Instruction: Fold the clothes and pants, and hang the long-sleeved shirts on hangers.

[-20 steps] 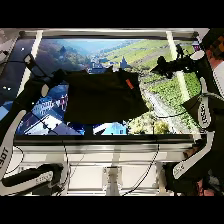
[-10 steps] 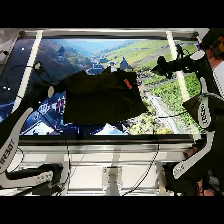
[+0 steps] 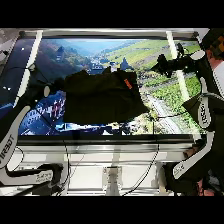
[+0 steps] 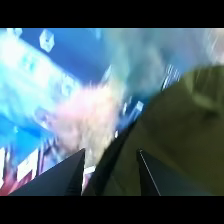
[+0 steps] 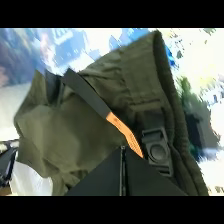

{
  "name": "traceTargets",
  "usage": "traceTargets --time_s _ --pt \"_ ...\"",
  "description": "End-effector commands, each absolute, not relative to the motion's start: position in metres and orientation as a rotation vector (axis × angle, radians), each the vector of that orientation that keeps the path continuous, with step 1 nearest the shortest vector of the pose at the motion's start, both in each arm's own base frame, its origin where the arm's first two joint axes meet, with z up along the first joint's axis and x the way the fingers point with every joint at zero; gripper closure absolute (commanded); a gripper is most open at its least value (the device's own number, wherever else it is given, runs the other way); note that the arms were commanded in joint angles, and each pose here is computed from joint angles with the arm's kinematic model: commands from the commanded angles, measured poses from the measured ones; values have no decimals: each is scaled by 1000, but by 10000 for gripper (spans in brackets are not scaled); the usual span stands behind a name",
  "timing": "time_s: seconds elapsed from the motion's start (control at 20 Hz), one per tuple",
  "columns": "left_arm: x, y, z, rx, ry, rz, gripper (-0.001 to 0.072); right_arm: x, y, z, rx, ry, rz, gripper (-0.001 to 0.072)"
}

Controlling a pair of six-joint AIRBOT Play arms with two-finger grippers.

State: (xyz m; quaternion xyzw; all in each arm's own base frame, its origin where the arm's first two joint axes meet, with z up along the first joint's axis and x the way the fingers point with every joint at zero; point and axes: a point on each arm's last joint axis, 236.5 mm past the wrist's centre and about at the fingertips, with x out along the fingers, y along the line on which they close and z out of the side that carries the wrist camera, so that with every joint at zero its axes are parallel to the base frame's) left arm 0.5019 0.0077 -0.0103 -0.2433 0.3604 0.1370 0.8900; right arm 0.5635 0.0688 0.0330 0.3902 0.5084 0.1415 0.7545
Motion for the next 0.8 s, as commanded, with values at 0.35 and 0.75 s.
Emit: traceTargets --time_s 0.35,0.75 --pt "446 27 45 -470 736 309 702 551 81 49 715 1063 430 695" --pt "345 -32 26 -625 821 115 702 432 120 27 870 1078 504 694"
